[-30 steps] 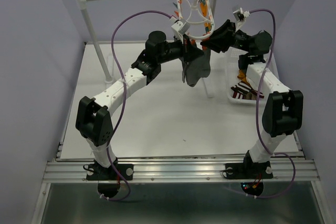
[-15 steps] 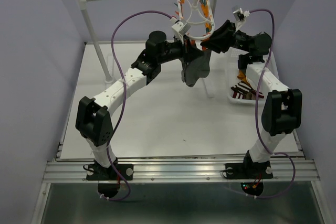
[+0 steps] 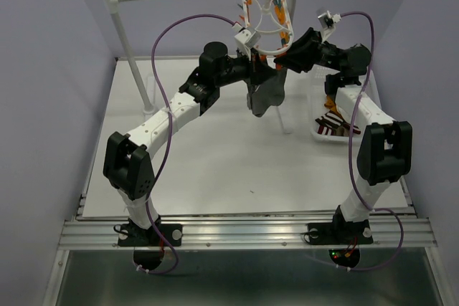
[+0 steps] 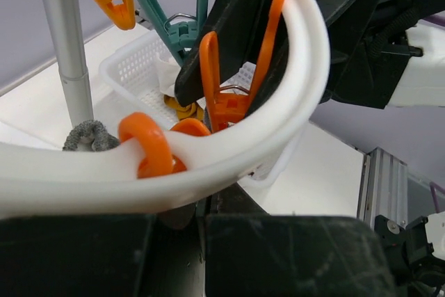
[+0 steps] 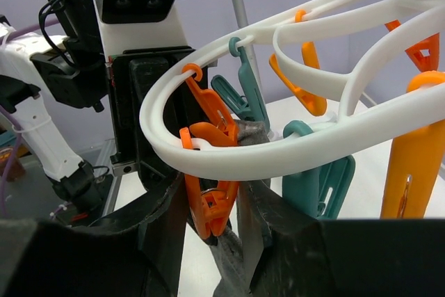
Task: Clip the socks to the hanger
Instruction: Clamp the sock onto the hanger.
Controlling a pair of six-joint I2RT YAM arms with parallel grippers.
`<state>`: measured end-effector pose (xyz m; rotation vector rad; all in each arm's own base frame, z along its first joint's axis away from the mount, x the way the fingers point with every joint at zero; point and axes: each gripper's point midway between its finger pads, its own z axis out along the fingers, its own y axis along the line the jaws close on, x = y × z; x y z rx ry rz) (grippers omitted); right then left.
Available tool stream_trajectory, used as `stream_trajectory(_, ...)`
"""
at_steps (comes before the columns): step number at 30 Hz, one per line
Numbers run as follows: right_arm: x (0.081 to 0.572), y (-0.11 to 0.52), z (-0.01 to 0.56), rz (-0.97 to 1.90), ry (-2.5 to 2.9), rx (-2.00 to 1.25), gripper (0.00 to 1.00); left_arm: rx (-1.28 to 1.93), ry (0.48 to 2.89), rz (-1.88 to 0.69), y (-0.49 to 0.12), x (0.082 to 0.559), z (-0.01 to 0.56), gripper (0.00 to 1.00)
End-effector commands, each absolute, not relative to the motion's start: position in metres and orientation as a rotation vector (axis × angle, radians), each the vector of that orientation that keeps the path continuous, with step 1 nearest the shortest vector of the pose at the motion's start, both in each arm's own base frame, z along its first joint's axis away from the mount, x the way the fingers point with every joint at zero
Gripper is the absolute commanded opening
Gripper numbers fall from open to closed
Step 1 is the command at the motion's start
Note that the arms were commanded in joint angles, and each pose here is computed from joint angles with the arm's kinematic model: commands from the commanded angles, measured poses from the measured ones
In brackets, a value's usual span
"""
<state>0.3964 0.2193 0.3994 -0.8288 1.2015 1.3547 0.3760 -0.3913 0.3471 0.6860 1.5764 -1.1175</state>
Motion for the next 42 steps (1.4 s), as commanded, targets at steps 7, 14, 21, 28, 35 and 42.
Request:
stream_trajectory(7,0.397,0.223,0.410,1.287,1.116,-0.918,0.01,0.765,1.387,-1.162,-0.390,0.353,0.398,0.00)
stream_trajectory(14,0.395,0.223,0.410,1.305,1.138,-0.926,0.01,0.750,1.393,-1.143,-0.391,0.360,0.397,0.00)
stream_trajectory(21,0.388,0.223,0.407,1.324,1.151,-0.930,0.01,0.731,1.405,-1.148,-0.392,0.364,0.396,0.00)
stream_trajectory(28,0.385,0.223,0.402,1.327,1.156,-0.942,0.01,0.725,1.390,-1.154,-0.391,0.362,0.402,0.00)
stream_trajectory(35,0.382,0.223,0.398,1.336,1.168,-0.951,0.01,0.694,1.391,-1.159,-0.390,0.363,0.406,0.00)
stream_trajectory(42,0.377,0.222,0.393,1.327,1.178,-0.961,0.01,0.676,1.374,-1.165,-0.387,0.361,0.413,0.00)
